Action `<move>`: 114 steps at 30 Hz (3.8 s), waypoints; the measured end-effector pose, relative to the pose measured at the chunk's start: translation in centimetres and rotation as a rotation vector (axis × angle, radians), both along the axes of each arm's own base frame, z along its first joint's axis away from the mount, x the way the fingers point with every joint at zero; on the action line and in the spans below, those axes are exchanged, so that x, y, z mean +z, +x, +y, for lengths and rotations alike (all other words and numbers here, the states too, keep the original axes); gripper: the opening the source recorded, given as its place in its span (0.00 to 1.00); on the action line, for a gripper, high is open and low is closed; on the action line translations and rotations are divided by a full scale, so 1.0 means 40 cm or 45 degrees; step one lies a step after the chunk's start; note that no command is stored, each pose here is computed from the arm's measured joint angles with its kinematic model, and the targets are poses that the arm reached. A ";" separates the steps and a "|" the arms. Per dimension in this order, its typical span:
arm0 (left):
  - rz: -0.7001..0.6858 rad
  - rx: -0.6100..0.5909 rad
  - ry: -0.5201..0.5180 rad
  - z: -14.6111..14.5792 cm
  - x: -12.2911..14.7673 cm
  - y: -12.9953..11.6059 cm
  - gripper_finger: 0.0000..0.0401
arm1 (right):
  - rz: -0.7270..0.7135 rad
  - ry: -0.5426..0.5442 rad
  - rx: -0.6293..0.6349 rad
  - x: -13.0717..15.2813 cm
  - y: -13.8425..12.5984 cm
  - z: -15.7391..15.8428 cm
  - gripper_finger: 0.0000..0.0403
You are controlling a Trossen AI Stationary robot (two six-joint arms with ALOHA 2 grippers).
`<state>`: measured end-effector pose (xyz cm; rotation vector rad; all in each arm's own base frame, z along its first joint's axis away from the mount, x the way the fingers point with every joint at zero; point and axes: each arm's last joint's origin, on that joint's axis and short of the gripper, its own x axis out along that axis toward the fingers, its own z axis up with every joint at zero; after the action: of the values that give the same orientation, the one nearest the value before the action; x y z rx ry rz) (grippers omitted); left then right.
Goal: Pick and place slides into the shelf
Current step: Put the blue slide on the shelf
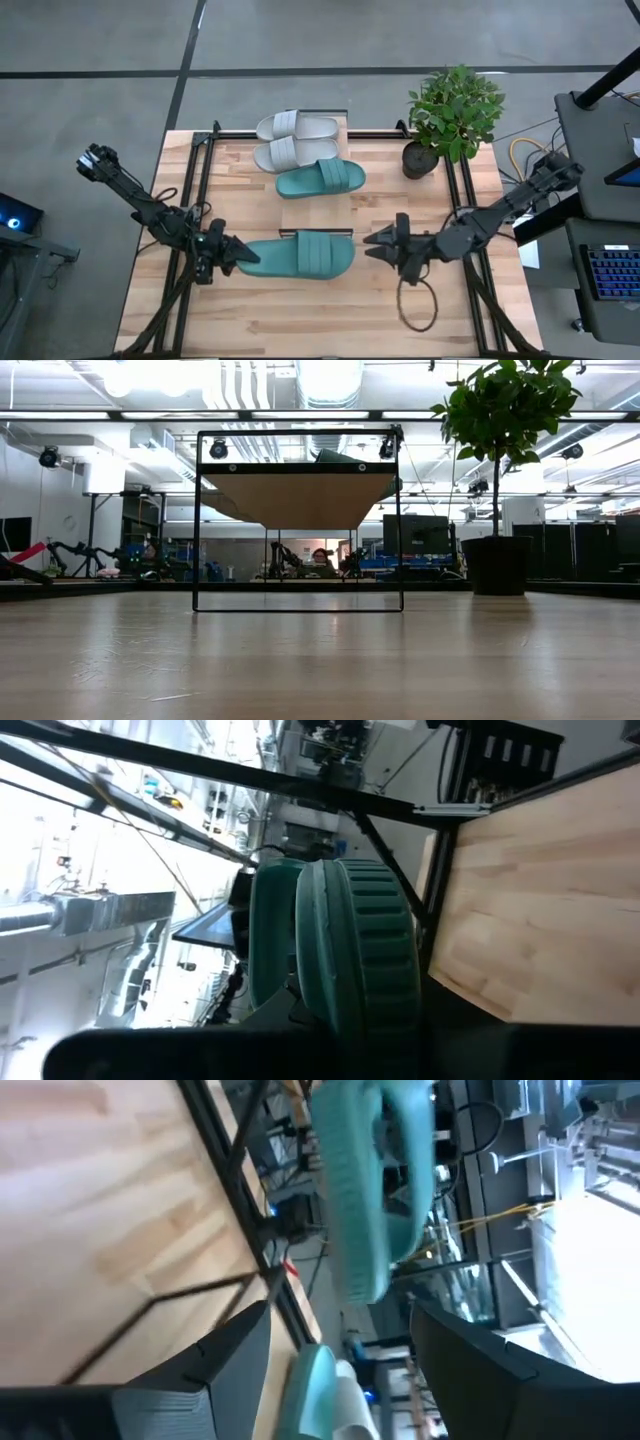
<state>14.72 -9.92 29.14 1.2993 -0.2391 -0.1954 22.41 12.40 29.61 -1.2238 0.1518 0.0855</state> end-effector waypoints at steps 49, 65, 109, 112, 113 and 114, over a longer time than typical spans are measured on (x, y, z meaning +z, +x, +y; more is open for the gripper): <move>-0.045 0.084 -0.044 0.008 -0.001 0.003 0.09 | -0.196 -0.031 0.298 -0.014 0.163 -0.083 0.43; -0.046 0.085 -0.068 0.010 0.001 0.002 0.09 | -0.200 -0.040 0.291 -0.008 0.167 -0.082 0.08; -0.106 0.301 -0.823 0.053 0.063 -0.035 0.63 | -0.006 -0.154 0.311 -0.032 -0.053 -0.286 0.07; -0.118 0.297 -0.836 0.053 0.065 -0.035 0.63 | -0.013 -0.171 0.274 -0.047 -0.046 -0.302 0.07; -0.116 0.298 -0.834 0.052 0.064 -0.034 0.63 | -0.012 -0.171 0.272 -0.051 -0.043 -0.305 0.07; -0.114 0.298 -0.832 0.052 0.064 -0.033 0.63 | -0.006 -0.175 0.268 -0.057 -0.041 -0.307 0.07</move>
<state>13.40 -7.86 31.69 0.6767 -0.2009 0.1367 20.76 0.13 27.35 -1.3745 0.0243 0.2592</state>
